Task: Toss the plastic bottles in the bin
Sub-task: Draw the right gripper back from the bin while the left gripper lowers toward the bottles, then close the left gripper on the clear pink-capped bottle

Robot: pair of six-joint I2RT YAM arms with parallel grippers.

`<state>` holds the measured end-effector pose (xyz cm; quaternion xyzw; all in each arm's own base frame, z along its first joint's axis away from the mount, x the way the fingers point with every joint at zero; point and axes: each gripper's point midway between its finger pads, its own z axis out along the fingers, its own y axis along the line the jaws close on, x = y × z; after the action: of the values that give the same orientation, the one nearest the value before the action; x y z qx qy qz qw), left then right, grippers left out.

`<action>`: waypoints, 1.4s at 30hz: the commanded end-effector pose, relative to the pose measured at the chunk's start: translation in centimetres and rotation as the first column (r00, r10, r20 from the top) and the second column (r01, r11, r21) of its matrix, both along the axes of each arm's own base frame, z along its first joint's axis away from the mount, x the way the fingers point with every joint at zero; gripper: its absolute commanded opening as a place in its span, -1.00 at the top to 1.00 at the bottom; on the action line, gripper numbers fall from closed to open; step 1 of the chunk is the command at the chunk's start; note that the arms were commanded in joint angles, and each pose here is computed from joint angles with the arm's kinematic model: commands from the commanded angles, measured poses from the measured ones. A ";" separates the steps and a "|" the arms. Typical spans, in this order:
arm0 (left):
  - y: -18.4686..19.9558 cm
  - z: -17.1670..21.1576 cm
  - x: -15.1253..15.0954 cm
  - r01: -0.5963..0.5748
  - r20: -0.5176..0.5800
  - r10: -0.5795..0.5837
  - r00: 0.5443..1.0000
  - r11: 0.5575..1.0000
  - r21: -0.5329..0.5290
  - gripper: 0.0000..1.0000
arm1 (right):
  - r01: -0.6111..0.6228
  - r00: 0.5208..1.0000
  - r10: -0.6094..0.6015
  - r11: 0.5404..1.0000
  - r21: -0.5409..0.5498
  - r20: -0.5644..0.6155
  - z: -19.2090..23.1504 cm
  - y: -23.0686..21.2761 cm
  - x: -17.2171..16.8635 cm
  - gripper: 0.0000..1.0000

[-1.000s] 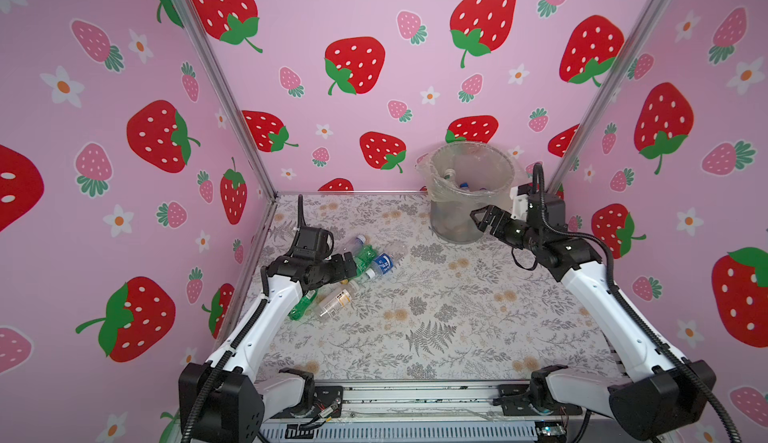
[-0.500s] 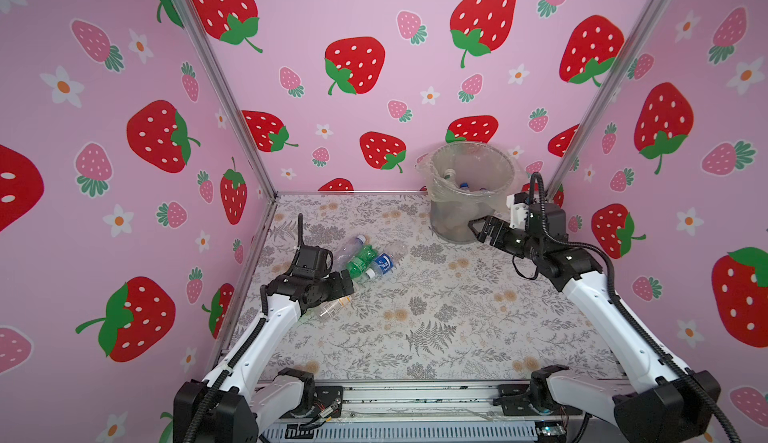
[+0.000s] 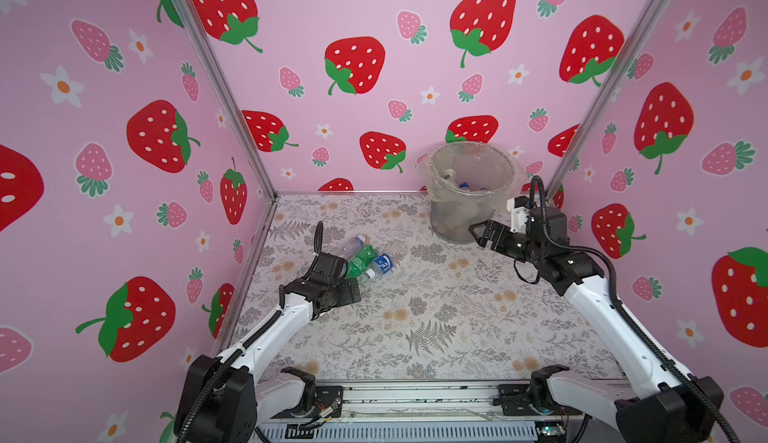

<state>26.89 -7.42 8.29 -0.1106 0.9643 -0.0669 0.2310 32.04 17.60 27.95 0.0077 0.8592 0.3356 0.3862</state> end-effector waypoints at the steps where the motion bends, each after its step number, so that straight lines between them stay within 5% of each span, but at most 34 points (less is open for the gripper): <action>1: 0.7 0.1 0.4 -0.019 0.028 0.017 0.999 0.998 0.055 -0.98 | -0.019 1.000 0.019 1.000 -0.009 -0.005 -0.6 0.1 -0.5 -0.99; 19: 1.2 -2.3 0.0 0.026 -0.006 -0.025 1.000 0.962 0.273 -0.99 | -0.028 0.999 0.028 1.000 0.004 -0.030 -1.5 0.4 -0.6 -0.99; 28: 0.4 -3.7 -0.5 0.017 -0.047 -0.006 0.999 0.974 0.227 -0.99 | -0.039 0.999 0.038 0.999 -0.013 -0.037 -1.8 0.2 -1.0 -0.99; 32: -0.2 -3.8 -1.0 0.013 -0.053 -0.004 0.999 0.983 0.183 -0.79 | -0.041 0.998 0.040 0.999 -0.013 -0.040 -1.8 0.3 -1.0 -0.99; 38: -0.4 -4.2 -1.8 0.005 -0.050 0.002 0.999 0.990 0.138 -0.17 | -0.042 0.998 0.041 0.999 -0.010 -0.046 -2.2 0.3 -1.0 -0.99; 42: -0.4 -4.6 -2.3 0.001 -0.063 0.008 0.998 0.991 0.133 -0.10 | -0.044 0.997 0.044 0.999 -0.006 -0.057 -2.6 0.4 -1.0 -0.99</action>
<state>25.58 -7.86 4.49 -0.0900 0.9705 0.0027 0.2235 31.51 17.92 25.33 0.0063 0.8723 0.3369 0.3544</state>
